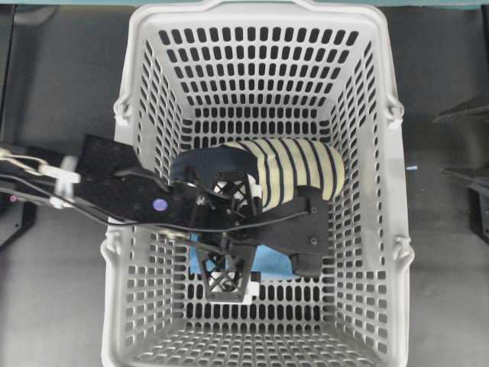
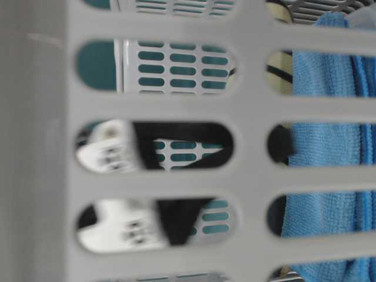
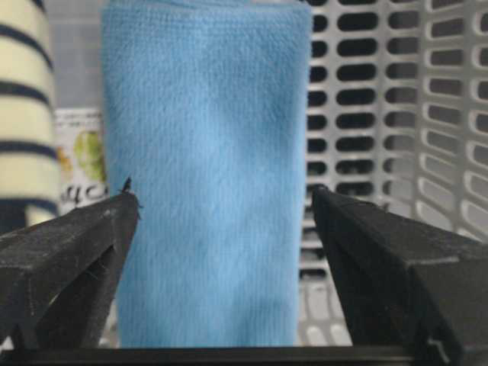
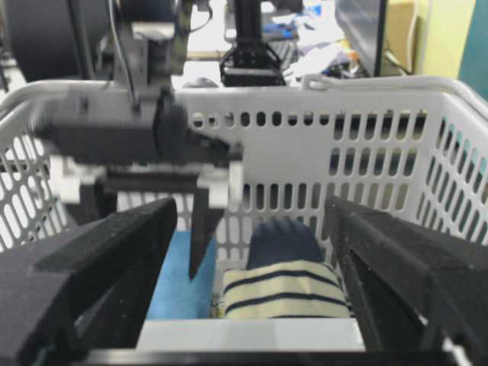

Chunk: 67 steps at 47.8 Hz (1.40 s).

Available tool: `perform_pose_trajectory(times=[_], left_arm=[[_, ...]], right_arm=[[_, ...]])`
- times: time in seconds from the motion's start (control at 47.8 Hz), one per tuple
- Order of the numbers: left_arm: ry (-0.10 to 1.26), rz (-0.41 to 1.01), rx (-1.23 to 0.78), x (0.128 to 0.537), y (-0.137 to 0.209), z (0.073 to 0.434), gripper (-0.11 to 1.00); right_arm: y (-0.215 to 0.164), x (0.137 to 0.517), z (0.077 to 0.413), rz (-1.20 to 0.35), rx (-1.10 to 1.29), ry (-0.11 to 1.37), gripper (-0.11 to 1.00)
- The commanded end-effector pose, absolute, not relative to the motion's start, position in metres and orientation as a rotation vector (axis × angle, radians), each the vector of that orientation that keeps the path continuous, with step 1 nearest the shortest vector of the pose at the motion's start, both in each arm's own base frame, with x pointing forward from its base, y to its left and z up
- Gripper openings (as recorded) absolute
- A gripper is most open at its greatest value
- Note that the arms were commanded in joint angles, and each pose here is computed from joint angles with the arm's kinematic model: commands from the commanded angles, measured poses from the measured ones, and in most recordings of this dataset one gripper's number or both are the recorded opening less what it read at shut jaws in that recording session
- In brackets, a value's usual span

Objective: Pick up the blue cloth from the shopping basket with the left arm.

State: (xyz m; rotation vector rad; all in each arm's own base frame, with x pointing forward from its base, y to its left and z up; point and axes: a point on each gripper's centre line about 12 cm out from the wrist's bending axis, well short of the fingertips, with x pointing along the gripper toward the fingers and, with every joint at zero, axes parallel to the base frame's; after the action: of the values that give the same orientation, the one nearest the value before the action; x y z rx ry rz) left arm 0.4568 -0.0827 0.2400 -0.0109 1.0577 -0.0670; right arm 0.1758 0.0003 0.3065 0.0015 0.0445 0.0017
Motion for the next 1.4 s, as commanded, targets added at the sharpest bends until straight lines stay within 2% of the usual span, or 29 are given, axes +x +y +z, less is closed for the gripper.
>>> perform_pose_trajectory(times=[0.0, 0.126, 0.272, 0.377, 0.46, 0.607, 0.691, 0.879, 0.983, 1.109, 1.214, 1.381], left_arm=[[1.054, -0.066, -0.011, 0.461, -0.083, 0.230, 0.89], [1.092, -0.062, -0.007, 0.459, -0.083, 0.209, 0.89], [1.096, -0.064, -0.005, 0.455, -0.083, 0.202, 0.88], [1.095, -0.065, -0.003, 0.452, -0.082, 0.204, 0.82], [1.086, -0.070, 0.002, 0.451, -0.082, 0.207, 0.68], [1.031, -0.079, 0.002, 0.450, -0.081, 0.231, 0.27], [0.999, -0.090, 0.015, 0.448, -0.081, 0.249, 0.10], [0.926, -0.094, 0.014, 0.443, -0.079, 0.333, 0.10], [0.916, -0.088, 0.008, 0.432, -0.077, 0.392, 0.10], [0.925, -0.084, 0.004, 0.418, -0.075, 0.440, 0.10], [0.945, -0.081, 0.004, 0.416, -0.075, 0.456, 0.10], [0.930, -0.089, 0.016, 0.423, -0.077, 0.461, 0.10]], right_arm=[[0.000, 0.176, 0.311, 0.000, 0.005, 0.025, 0.76], [0.000, 0.174, 0.312, -0.001, 0.005, 0.018, 0.76], [-0.002, 0.171, 0.312, -0.012, 0.005, 0.009, 0.76], [-0.003, 0.169, 0.312, -0.018, 0.005, 0.001, 0.76], [-0.003, 0.168, 0.312, -0.020, 0.005, 0.000, 0.76], [-0.005, 0.167, 0.313, -0.027, 0.005, -0.005, 0.76], [-0.005, 0.166, 0.314, -0.030, 0.004, -0.011, 0.76], [-0.005, 0.165, 0.314, -0.032, 0.003, -0.012, 0.76], [-0.005, 0.165, 0.313, -0.032, 0.003, -0.014, 0.76], [-0.006, 0.164, 0.313, -0.037, 0.004, -0.014, 0.76], [-0.006, 0.164, 0.314, -0.038, 0.004, -0.017, 0.76], [-0.006, 0.165, 0.313, -0.038, 0.003, -0.015, 0.76]])
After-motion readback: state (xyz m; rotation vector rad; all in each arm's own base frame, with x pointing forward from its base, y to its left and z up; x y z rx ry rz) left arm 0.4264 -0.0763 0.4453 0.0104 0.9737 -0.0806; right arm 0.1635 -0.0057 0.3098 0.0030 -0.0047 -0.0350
